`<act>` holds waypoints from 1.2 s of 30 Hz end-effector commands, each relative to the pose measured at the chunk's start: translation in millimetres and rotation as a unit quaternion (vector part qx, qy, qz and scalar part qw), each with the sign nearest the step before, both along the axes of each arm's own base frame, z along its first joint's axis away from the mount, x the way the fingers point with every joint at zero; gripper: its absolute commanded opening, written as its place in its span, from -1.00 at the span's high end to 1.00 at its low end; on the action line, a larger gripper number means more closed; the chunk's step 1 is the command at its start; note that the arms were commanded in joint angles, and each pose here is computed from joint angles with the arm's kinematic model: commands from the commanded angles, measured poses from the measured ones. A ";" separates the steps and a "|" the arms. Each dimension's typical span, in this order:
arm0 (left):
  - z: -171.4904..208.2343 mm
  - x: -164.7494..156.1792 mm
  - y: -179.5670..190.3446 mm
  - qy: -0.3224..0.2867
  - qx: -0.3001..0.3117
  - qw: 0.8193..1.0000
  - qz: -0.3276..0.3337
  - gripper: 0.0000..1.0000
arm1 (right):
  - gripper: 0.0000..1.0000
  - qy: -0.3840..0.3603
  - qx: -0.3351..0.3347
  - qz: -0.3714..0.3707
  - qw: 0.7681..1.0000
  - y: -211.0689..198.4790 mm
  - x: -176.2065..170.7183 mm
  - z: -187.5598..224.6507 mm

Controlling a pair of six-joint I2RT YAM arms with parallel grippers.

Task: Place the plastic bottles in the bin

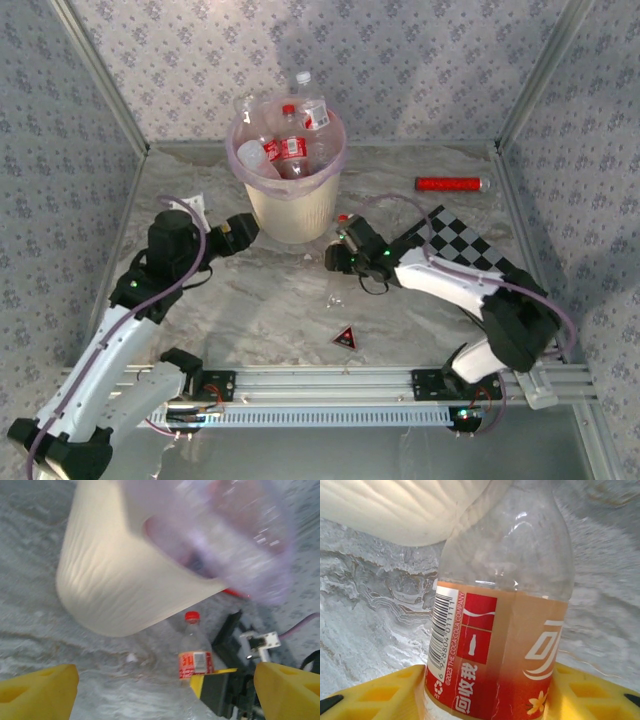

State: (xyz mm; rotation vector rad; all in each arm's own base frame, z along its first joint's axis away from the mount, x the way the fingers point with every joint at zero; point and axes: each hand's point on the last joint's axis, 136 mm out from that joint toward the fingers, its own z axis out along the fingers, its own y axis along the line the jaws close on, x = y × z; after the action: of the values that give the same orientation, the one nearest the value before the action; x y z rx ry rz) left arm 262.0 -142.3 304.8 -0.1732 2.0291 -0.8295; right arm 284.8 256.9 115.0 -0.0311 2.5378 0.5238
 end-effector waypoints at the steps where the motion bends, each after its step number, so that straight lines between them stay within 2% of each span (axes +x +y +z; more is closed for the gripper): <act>1: 53.5 -11.2 -9.8 -0.050 -0.041 0.997 -0.034 -0.82 | -0.05 -0.020 -0.041 -0.002 0.999 -38.7 -13.5 17.2; 4: 67.3 -9.2 -10.8 -0.063 -0.035 0.997 -0.038 -0.83 | -0.02 -0.061 -0.056 -0.009 0.997 -73.7 -18.4 53.7; 6: 66.3 -3.5 -12.2 -0.060 -0.018 0.997 -0.039 -0.84 | 0.11 -0.105 -0.055 -0.015 0.993 -92.4 -16.8 91.3; 8: 64.6 3.3 -12.9 -0.059 -0.006 0.998 -0.036 -0.84 | 0.14 -0.155 -0.041 -0.012 0.987 -96.9 -12.2 134.2; 12: 73.9 19.2 -13.7 -0.080 0.000 0.996 -0.028 -0.84 | 0.14 -0.235 -0.019 0.019 0.972 -82.6 -2.0 213.7; 16: 88.4 41.0 -5.7 -0.088 0.011 0.996 -0.019 -0.84 | 0.14 -0.317 0.029 0.058 0.946 -44.3 18.1 287.7; 18: 93.2 57.1 11.5 -0.087 0.015 0.996 0.005 -0.84 | 0.15 -0.352 0.045 0.079 0.932 -20.8 29.0 315.9; 21: 101.9 76.9 35.9 -0.088 -0.004 0.995 0.036 -0.79 | 0.16 -0.380 0.048 0.094 0.919 6.3 50.2 338.7; 25: 105.1 101.7 49.4 -0.086 -0.011 0.995 0.052 -0.77 | 0.15 -0.406 0.050 0.119 0.905 45.2 79.5 350.4; 30: 85.0 133.8 51.5 -0.057 -0.015 0.997 0.051 -0.73 | 0.12 -0.441 0.025 0.130 0.888 83.8 120.2 349.8; 36: 56.1 155.3 48.6 -0.031 -0.005 0.998 0.045 -0.72 | 0.12 -0.424 0.009 0.143 0.894 118.0 160.5 324.7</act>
State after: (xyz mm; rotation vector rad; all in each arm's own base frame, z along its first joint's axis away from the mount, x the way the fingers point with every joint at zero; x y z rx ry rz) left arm 413.2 -90.2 343.0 -0.2925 2.0038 -0.7555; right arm 434.7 366.7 431.5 -0.4954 1.7057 0.5202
